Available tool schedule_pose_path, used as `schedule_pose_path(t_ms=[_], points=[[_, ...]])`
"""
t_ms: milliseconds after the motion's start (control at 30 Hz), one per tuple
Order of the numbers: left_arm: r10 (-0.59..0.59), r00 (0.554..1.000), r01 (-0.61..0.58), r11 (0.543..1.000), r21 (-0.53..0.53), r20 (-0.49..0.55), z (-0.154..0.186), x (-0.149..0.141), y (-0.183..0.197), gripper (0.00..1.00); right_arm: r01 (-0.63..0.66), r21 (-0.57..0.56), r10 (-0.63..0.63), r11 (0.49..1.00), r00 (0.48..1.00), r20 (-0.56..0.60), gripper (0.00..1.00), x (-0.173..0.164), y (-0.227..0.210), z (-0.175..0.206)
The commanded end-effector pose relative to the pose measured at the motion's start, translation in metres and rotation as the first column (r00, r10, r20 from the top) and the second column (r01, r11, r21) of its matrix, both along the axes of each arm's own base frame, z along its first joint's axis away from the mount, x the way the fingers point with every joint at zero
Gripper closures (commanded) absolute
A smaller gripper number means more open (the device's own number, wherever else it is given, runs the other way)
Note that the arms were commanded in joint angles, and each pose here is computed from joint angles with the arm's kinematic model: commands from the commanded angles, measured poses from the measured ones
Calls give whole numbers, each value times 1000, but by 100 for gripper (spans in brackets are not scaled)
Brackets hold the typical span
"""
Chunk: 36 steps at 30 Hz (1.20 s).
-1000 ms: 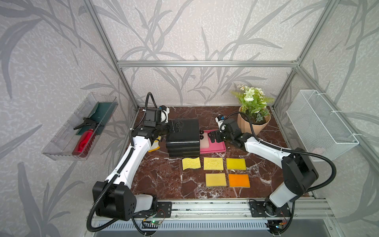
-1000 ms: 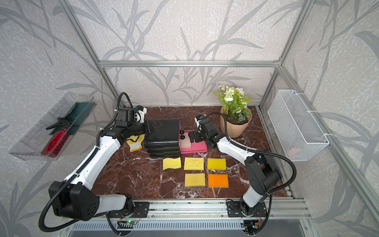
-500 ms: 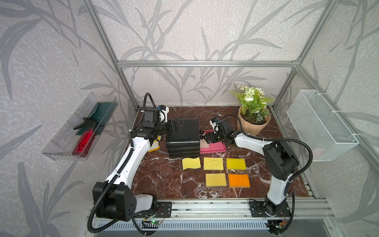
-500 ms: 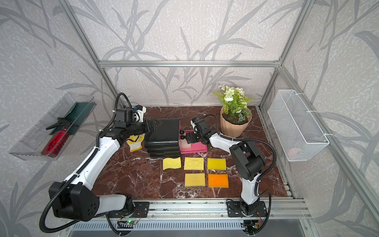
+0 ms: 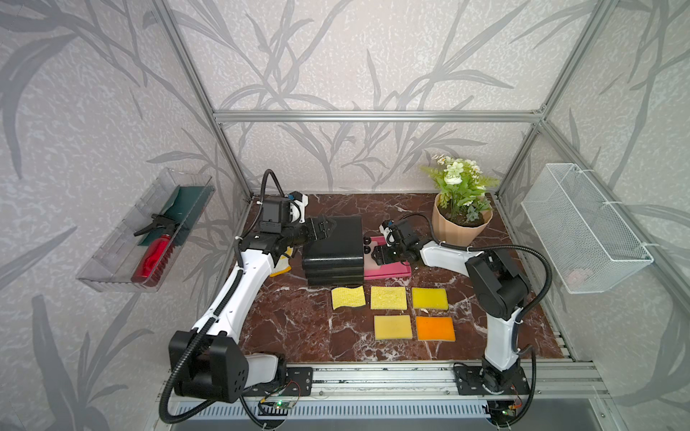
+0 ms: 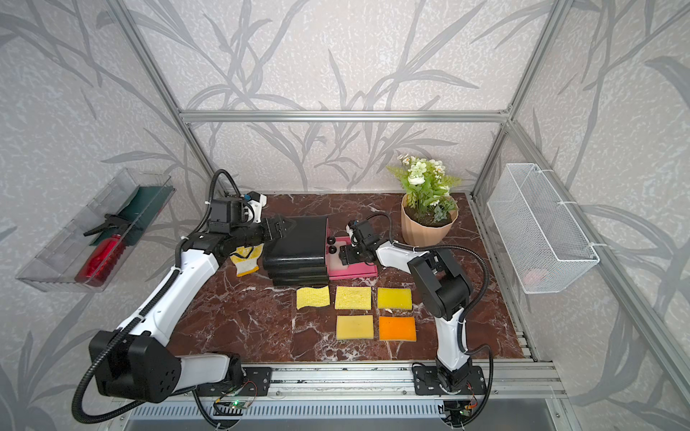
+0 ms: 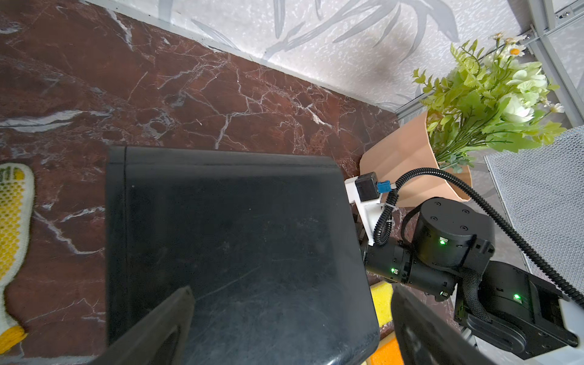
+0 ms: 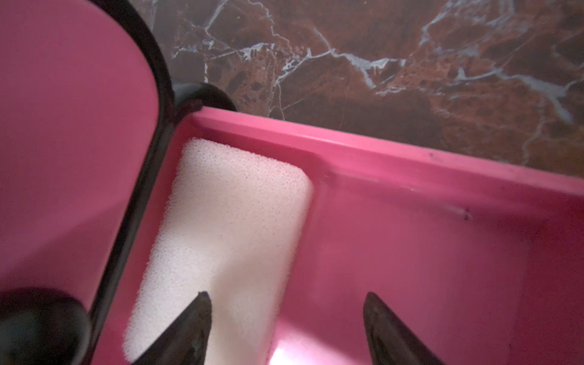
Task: Take the sponge out of the drawer
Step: Pick up the sponge from the drawer.
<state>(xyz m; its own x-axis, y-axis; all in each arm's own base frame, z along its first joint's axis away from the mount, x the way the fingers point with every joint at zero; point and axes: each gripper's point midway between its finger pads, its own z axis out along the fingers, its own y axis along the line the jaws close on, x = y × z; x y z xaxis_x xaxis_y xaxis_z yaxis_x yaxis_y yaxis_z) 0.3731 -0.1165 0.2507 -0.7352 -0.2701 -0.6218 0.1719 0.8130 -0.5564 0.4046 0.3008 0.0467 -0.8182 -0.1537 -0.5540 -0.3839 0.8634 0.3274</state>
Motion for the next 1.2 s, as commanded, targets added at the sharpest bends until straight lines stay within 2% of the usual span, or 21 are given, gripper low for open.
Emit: schedule_pose_path(t_ms=[0, 267, 533, 633, 667, 833, 967, 1167], points=[[-8, 1000, 8, 1000, -9, 14, 3, -2, -1, 3, -14, -16, 14, 1000, 1000, -15, 30, -1, 7, -4], [-6, 1000, 6, 1000, -3, 15, 2, -2, 0, 3, 0, -47, -3, 999, 998, -60, 56, -5, 6, -16], [1, 1000, -1, 1000, 4, 19, 4, -3, 3, 4, -26, -19, 24, 999, 996, -81, 88, -9, 11, -14], [-2, 1000, 2, 1000, 3, 19, 5, -4, 2, 4, -33, -12, 32, 999, 995, -97, 93, -10, 14, -15], [-2, 1000, 2, 1000, 2, 20, 5, -4, 2, 4, -35, -14, 33, 999, 994, -103, 100, -11, 14, -15], [1, 1000, -1, 1000, 5, 23, 6, -5, 3, 4, -39, -15, 38, 999, 996, -81, 100, -10, 14, -5], [-8, 1000, 8, 1000, 2, 27, 6, -5, 2, 4, -71, -30, 70, 997, 997, -29, 100, -9, 10, 24], [-27, 999, 28, 1000, -8, 30, 6, -5, -1, 5, -124, -174, 140, 977, 986, 86, 100, -11, -14, 85]])
